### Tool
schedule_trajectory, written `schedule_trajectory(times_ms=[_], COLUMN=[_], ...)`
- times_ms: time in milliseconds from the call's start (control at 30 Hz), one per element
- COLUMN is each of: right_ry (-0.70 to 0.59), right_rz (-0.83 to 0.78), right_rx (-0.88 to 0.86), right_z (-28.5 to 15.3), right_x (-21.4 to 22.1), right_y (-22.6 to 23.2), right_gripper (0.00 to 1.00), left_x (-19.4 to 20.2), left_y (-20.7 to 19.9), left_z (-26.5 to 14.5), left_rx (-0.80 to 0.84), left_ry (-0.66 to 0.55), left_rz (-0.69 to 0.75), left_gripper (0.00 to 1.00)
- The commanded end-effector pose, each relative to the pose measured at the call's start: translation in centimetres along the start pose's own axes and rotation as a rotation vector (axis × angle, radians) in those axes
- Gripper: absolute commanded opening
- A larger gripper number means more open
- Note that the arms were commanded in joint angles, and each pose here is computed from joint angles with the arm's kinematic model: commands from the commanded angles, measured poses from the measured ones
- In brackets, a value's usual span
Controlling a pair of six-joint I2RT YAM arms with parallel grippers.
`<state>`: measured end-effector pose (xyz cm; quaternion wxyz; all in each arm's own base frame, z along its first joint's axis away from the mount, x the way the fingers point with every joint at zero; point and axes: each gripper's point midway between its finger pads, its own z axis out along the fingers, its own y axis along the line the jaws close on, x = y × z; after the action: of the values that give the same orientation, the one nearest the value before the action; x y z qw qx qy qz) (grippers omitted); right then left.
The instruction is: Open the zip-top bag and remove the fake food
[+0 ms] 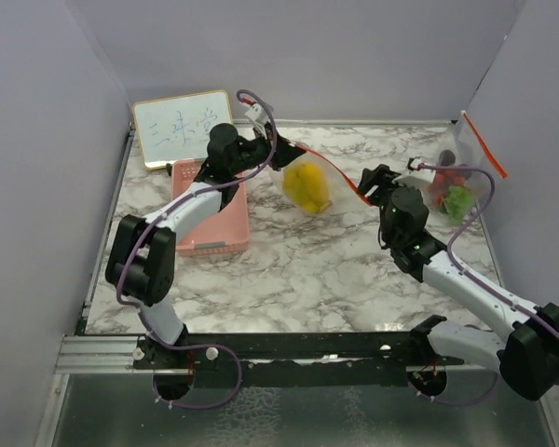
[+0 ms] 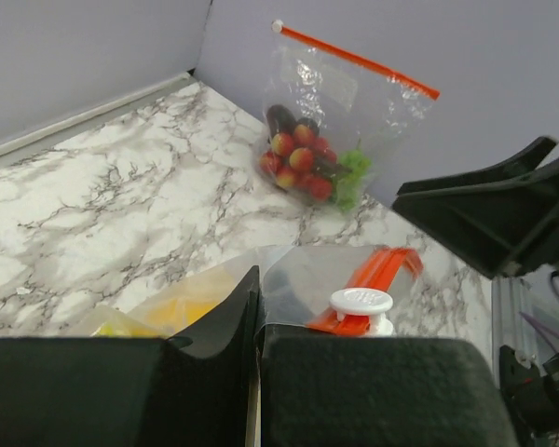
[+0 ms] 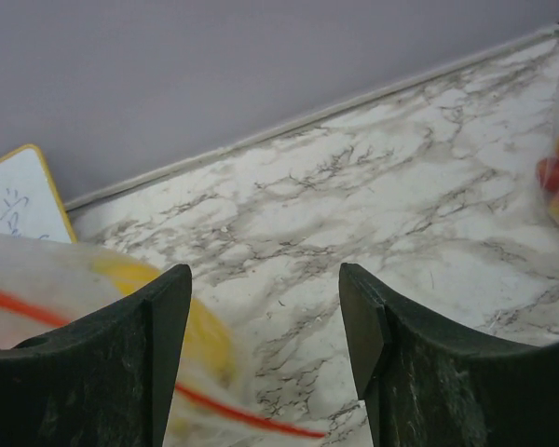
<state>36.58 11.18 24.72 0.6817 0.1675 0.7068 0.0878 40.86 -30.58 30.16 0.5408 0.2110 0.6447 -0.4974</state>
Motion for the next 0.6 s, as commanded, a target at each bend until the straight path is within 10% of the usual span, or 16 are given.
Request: schedule_trajectory(times_ms=[0, 200, 400, 567], right_ry=[0.008, 0.075, 0.098, 0.108], right_rz=[-0.158, -0.372, -0.459, -0.474], right_rx=[-0.216, -0.562, -0.739, -0.879], right_z=[-0.6, -0.9, -1.1, -1.5], right_x=[-1.4, 0.0, 1.4, 1.5], right_y=[3.7, 10.0, 12.9, 15.6], right_gripper=[0.64, 0.62, 0.33, 0.38], left_x=[1.4, 6.6, 9.8, 10.4], left_y=[0.6, 3.7, 3.8, 3.5], left_z=[2.6, 5.2, 4.5, 3.2], left_rx=[0.134, 0.225, 0.292, 0.286], left_ry=[0.070, 0.260, 0.372, 0.403], left_rz=[0.107, 0.107, 0.132, 0.174], left_gripper=[0.00, 0.00, 0.00, 0.00])
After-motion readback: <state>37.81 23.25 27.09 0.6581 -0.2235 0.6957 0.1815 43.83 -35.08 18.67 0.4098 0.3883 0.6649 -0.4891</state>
